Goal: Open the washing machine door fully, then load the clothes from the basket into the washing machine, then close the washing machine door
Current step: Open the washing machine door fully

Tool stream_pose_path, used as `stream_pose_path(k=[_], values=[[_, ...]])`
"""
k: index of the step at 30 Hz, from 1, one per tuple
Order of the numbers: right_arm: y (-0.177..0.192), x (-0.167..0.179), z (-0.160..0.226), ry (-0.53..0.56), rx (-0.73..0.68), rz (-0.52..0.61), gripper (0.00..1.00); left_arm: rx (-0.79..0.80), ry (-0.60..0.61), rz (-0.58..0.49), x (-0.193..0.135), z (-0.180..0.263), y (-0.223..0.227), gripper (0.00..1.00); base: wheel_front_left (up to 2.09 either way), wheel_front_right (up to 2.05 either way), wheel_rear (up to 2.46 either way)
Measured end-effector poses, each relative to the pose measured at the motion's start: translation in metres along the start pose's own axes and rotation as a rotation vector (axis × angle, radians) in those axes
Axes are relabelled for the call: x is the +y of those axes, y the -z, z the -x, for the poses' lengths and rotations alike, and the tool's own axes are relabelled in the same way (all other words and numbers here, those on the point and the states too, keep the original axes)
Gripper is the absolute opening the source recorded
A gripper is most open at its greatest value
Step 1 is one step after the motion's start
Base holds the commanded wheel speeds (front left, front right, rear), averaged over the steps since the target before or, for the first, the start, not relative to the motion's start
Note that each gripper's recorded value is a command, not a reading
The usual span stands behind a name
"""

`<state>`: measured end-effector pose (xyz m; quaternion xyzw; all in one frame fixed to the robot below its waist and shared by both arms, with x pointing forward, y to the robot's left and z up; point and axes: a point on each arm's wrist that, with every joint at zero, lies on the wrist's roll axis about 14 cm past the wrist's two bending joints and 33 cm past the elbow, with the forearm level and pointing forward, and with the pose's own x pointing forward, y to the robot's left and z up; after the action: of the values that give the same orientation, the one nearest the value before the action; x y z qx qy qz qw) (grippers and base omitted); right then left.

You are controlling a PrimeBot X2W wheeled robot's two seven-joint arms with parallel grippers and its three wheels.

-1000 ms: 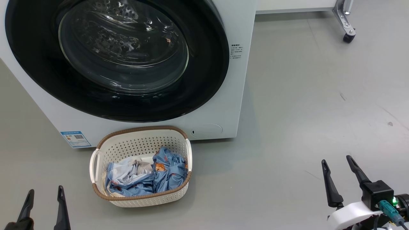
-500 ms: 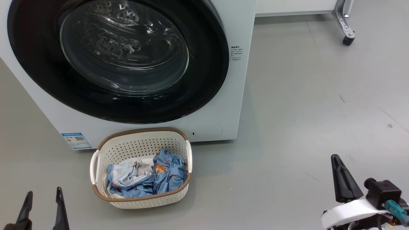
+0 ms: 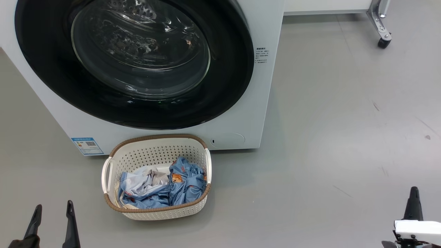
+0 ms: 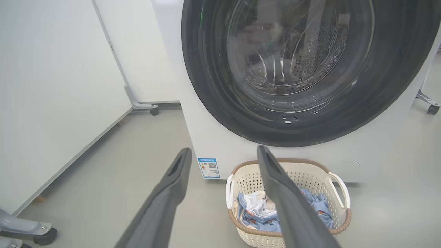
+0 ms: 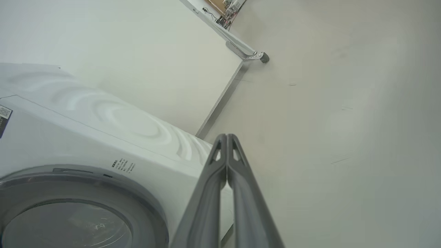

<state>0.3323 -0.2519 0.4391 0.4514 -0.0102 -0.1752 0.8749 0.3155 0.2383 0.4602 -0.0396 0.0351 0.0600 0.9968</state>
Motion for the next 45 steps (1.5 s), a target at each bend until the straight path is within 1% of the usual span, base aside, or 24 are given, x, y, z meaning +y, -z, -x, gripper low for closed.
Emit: stream_pose_path(k=[2, 8, 9, 15, 18, 22, 26, 30, 35, 40, 45], values=[[0.010, 0.005, -0.004, 0.004, 0.024, -0.092, 0.00, 0.002, -0.009, 0.000, 0.003, 0.001, 0.000, 1.00, 0.00, 0.00, 0.00], [0.018, 0.050, -0.033, -0.071, 0.086, -0.395, 0.00, -0.001, -0.036, 0.003, 0.011, 0.004, -0.001, 1.00, 0.00, 0.00, 0.00], [0.019, 0.053, -0.035, -0.073, 0.098, -0.427, 0.00, -0.002, -0.041, 0.007, 0.012, 0.004, -0.001, 1.00, 0.00, 0.00, 0.00], [0.016, 0.053, -0.051, -0.068, 0.119, -0.516, 0.00, 0.003, -0.068, 0.018, 0.019, 0.005, 0.001, 1.00, 0.00, 0.00, 0.00], [0.004, 0.055, -0.066, -0.085, 0.110, -0.524, 0.00, 0.009, -0.083, 0.020, 0.023, 0.005, 0.002, 1.00, 0.00, 0.00, 0.00], [-0.007, 0.057, -0.083, -0.105, 0.112, -0.500, 0.00, 0.028, -0.106, 0.017, 0.029, 0.007, 0.007, 1.00, 0.00, 0.00, 0.00], [-0.008, 0.076, -0.103, -0.156, 0.140, -0.493, 0.00, 0.050, -0.116, 0.018, 0.032, 0.006, 0.013, 1.00, 0.00, 0.00, 0.00], [-0.013, 0.087, -0.123, -0.190, 0.144, -0.476, 0.00, 0.055, -0.112, 0.029, 0.029, 0.000, 0.014, 1.00, 0.00, 0.00, 0.00], [0.002, 0.104, -0.143, -0.230, 0.207, -0.461, 0.00, 0.058, -0.120, 0.032, 0.030, -0.005, 0.015, 1.00, 0.00, 0.00, 0.00], [0.033, 0.135, -0.157, -0.297, 0.322, -0.461, 0.00, 0.082, -0.124, 0.049, 0.028, -0.007, 0.022, 1.00, 0.00, 0.00, 0.00], [0.056, 0.167, -0.172, -0.373, 0.405, -0.455, 0.00, 0.083, -0.130, 0.049, 0.028, -0.013, 0.022, 1.00, 0.00, 0.00, 0.00]])
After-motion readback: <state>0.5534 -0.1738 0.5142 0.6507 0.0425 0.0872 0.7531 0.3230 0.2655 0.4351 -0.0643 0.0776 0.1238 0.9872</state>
